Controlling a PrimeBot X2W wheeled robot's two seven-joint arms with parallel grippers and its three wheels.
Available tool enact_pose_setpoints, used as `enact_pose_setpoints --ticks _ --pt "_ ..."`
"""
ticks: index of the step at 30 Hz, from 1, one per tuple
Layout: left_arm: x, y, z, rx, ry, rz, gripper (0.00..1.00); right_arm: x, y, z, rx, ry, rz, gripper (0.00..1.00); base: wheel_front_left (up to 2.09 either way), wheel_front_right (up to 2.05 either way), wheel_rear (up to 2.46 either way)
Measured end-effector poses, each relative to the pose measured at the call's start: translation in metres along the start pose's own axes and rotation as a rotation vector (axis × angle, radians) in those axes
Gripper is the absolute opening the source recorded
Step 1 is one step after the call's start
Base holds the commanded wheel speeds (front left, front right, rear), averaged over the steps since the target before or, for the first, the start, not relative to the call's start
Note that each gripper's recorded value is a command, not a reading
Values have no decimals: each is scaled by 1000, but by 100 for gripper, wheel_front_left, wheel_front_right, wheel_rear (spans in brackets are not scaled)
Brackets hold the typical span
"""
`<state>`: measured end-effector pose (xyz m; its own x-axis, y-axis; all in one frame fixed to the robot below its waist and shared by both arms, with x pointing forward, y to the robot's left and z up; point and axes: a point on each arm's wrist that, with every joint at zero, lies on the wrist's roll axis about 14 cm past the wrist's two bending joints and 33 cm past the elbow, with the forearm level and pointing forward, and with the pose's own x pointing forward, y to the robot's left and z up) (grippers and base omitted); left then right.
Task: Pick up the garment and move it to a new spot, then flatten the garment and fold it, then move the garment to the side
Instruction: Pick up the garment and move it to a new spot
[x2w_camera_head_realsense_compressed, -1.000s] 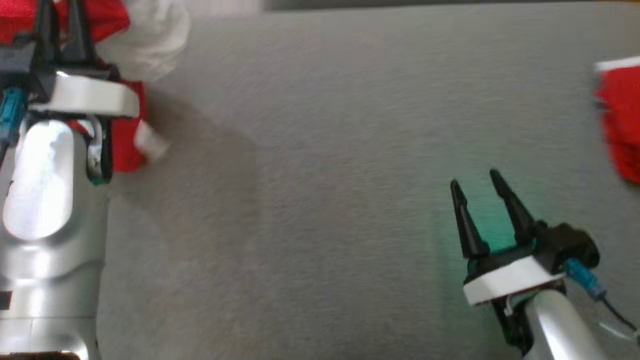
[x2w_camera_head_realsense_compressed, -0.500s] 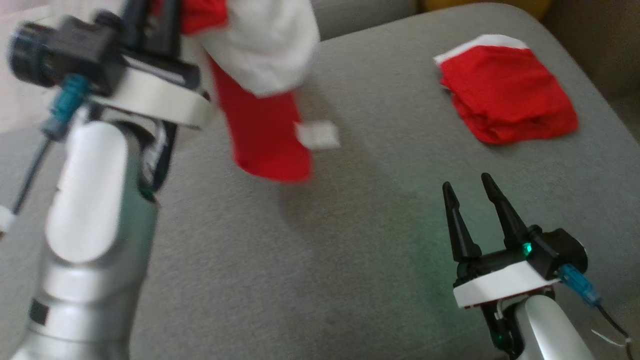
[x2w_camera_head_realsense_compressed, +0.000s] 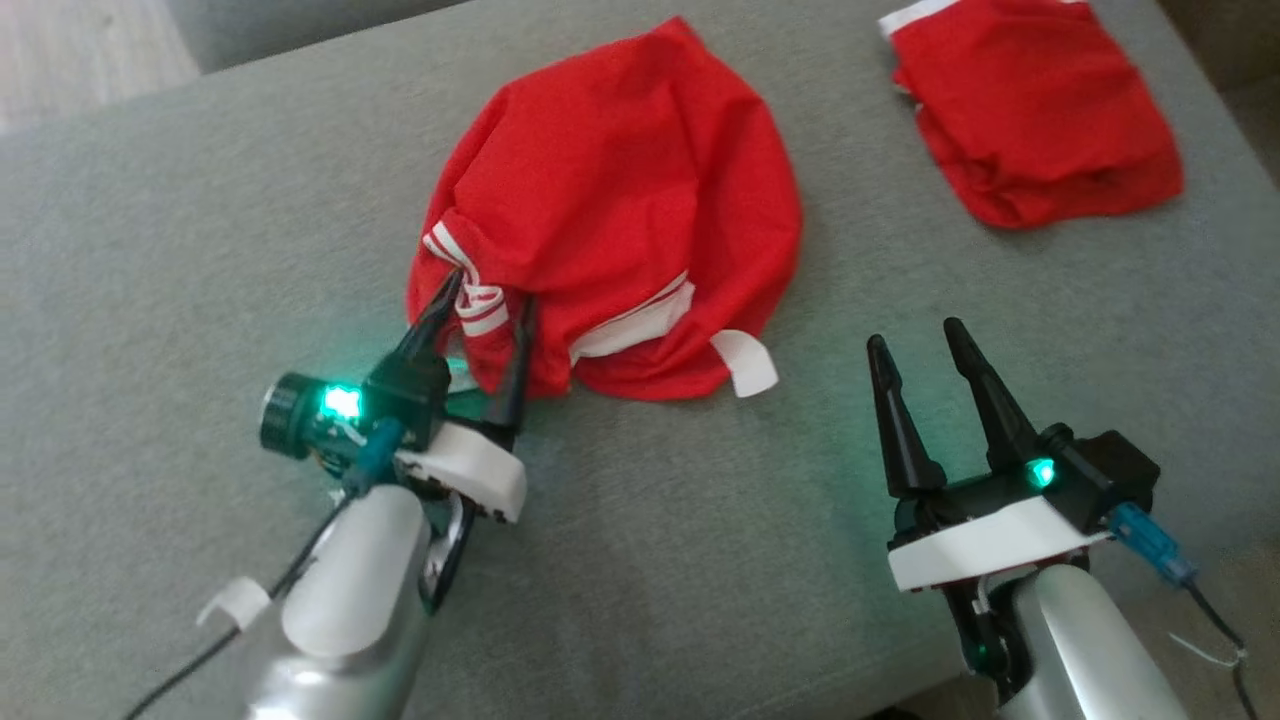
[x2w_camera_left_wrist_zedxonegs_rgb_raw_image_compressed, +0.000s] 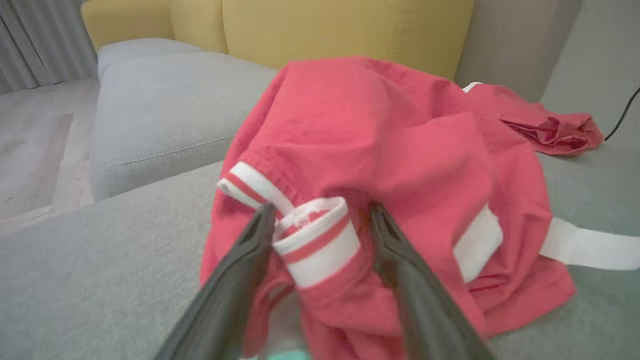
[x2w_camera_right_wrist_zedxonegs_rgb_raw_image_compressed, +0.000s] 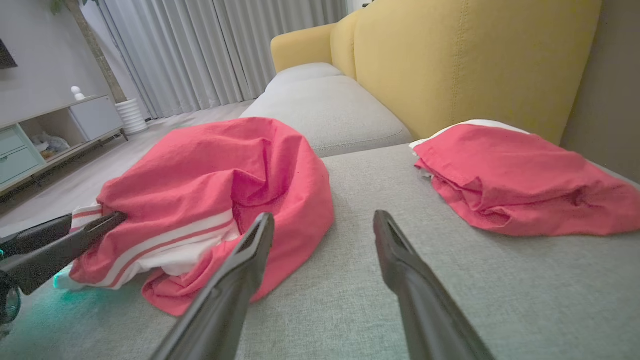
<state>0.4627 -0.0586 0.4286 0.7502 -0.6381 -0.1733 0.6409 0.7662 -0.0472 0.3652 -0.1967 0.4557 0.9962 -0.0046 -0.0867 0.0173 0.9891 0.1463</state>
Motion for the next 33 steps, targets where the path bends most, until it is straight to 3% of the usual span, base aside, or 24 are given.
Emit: enact_pose_setpoints --ticks 8,18,26,33 --pt "-33 21 9 -47 -79 161 100 7 8 -4 -6 8 28 100 0 0 0" --pt "-159 40 18 -135 -177 467 100 -18 22 -1 -5 -14 67 100 0 0 0" --pt "-225 49 39 -82 -271 643 100 -32 49 -1 -34 -22 156 100 0 0 0" --pt "-239 48 43 -59 -289 672 100 -32 57 5 -37 -42 179 100 0 0 0"
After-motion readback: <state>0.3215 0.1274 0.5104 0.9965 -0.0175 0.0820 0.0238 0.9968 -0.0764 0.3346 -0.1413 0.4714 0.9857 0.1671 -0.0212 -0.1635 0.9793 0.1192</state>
